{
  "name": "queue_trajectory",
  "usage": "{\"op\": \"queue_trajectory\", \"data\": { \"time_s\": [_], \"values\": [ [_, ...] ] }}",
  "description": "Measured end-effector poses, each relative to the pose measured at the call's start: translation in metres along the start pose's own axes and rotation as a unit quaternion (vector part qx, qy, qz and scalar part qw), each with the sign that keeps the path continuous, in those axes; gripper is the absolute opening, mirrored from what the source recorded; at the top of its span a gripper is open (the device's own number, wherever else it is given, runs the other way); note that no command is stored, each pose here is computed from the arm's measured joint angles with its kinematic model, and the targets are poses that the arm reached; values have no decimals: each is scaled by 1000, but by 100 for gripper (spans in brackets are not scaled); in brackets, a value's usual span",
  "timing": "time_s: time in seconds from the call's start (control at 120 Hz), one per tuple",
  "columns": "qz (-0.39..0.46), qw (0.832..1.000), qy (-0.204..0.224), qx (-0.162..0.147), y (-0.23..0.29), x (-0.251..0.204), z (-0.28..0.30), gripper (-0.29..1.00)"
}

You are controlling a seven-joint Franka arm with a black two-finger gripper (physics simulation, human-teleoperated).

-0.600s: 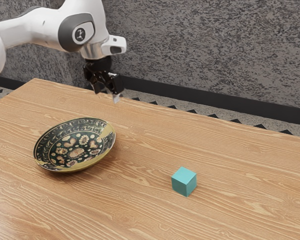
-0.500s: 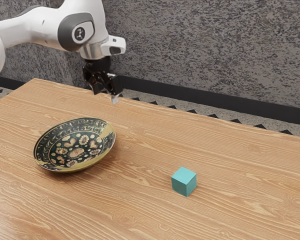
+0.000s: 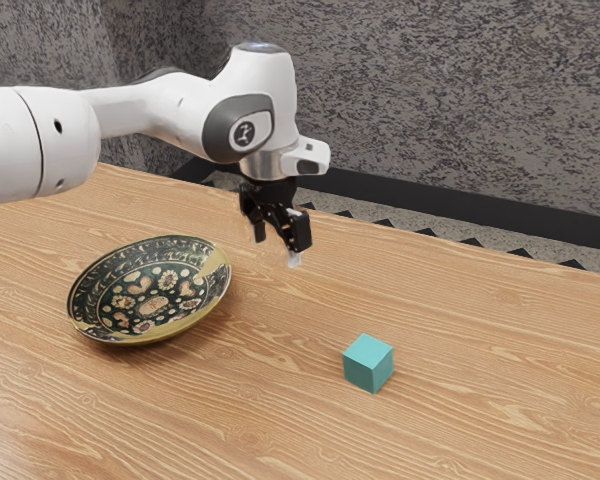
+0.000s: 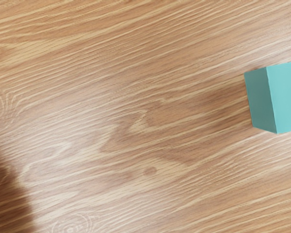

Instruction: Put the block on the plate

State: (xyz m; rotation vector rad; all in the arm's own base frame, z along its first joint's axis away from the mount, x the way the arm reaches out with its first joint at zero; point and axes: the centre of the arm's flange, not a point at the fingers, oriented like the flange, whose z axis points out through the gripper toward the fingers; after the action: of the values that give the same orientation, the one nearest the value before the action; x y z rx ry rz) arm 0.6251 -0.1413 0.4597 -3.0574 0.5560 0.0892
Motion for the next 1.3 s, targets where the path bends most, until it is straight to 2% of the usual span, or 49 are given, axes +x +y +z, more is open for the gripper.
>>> {"op": "queue_trajectory", "data": {
  "time_s": [0.242,0.492,0.875,1.117,1.3],
  "values": [
    [11,1000,7,8,75,21,26,70],
    [-24,1000,-4,-4,131,38,80,70],
    [-108,994,18,0,150,54,133,70],
    [-129,991,40,16,151,53,149,70],
    [-147,988,40,20,148,51,166,70]
  ]
}}
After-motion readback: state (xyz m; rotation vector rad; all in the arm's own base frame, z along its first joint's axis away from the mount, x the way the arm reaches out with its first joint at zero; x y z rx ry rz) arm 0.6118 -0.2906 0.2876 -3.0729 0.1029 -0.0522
